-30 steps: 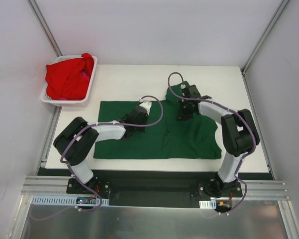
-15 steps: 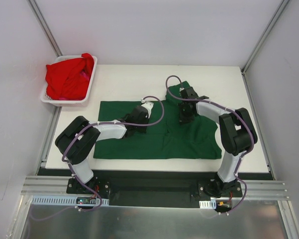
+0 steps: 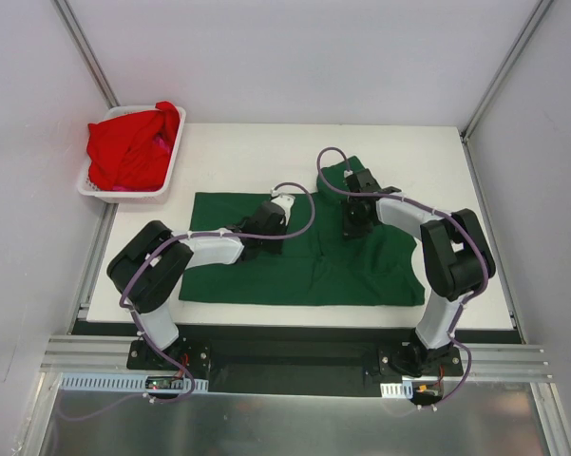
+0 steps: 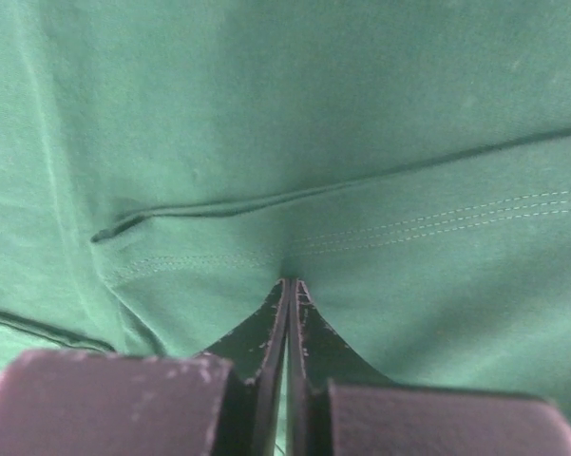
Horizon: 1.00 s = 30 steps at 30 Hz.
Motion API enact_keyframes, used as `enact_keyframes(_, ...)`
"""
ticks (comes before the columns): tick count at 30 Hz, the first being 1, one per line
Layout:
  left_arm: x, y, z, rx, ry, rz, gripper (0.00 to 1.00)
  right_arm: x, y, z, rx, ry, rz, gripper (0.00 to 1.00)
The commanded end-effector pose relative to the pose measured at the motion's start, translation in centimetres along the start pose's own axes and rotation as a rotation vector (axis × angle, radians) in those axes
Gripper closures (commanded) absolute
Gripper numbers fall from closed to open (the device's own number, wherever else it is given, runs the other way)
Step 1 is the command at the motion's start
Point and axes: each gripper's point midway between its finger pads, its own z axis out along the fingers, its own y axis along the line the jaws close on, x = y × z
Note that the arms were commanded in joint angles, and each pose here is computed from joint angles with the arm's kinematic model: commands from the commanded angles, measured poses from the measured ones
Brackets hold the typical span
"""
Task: Fold and stack the t-shirts
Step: Fold the tshirt
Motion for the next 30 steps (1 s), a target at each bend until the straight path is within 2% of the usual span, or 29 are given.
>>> enact_keyframes(1,3.4,-1.8,-0.4,0.043,0.117,0.007,1.00,4.1,-1.1,-0.8,0.040,0.120,-0.017,0.99)
enact_keyframes(11,5.4,-3.3,-2.0,0.028,0.153,0.009,1.00,5.0,-2.8,-2.1,0.133,0.127,0.003,0.99)
enact_keyframes(19,6.9,-1.9,-3.3,-0.028,0.165,-0.014,1.00,5.2,-3.6,-2.4,0.187,0.141,0.013,0.99)
enact_keyframes(30,6.8,-0.9,-3.6,-0.077,0.159,-0.001,1.00,5.0,-3.9,-2.7,0.198,0.135,0.020,0.99)
